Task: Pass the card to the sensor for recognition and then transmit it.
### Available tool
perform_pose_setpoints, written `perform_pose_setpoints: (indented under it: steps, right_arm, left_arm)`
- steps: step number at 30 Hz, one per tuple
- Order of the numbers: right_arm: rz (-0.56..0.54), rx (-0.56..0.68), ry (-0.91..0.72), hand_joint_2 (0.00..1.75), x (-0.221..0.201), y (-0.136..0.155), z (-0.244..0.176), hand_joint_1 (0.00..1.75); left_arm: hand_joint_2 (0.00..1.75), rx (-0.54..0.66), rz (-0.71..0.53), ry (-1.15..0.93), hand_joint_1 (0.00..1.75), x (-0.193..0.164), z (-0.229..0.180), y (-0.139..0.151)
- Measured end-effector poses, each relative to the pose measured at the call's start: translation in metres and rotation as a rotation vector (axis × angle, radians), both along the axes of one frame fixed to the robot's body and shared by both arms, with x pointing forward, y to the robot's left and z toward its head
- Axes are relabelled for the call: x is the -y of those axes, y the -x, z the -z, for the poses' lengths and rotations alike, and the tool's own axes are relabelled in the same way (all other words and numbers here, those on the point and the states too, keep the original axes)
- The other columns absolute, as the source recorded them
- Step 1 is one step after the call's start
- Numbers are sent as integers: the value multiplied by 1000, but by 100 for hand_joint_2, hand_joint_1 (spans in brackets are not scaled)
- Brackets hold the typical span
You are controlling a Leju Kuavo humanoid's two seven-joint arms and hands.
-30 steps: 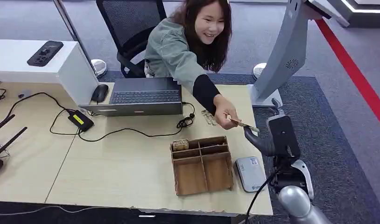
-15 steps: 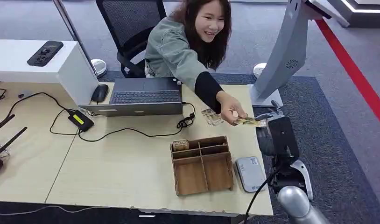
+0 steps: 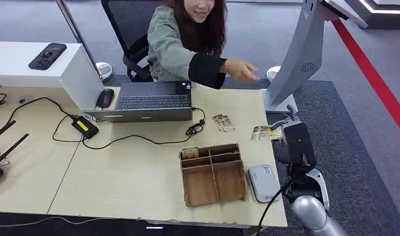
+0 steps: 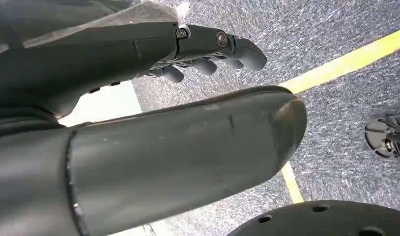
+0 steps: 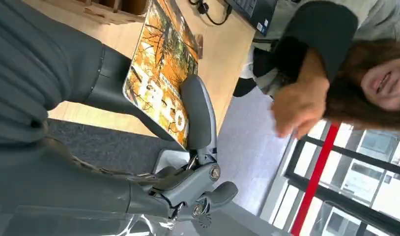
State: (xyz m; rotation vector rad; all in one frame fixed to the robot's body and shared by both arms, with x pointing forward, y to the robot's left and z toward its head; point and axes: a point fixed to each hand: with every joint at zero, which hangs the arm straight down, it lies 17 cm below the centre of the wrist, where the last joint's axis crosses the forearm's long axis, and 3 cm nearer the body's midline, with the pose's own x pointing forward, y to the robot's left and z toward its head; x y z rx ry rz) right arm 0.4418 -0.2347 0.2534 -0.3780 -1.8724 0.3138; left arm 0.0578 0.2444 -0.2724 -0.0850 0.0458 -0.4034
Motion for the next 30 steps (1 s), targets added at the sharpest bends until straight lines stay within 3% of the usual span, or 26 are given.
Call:
perform_pose_setpoints:
  steps: [8, 19, 30]
  right_arm:
    - [64, -5, -4, 175, 27, -2, 3, 175]
    - [203, -114, 138, 175, 90, 13, 74, 175]
    - [231, -201, 188, 175, 108, 28, 119, 175]
  left_arm:
    - [0, 0, -10, 3, 0, 1, 0, 0]
    - [0, -16, -34, 5, 0, 3, -1, 2]
    - [0, -19, -46, 13, 0, 8, -1, 2]
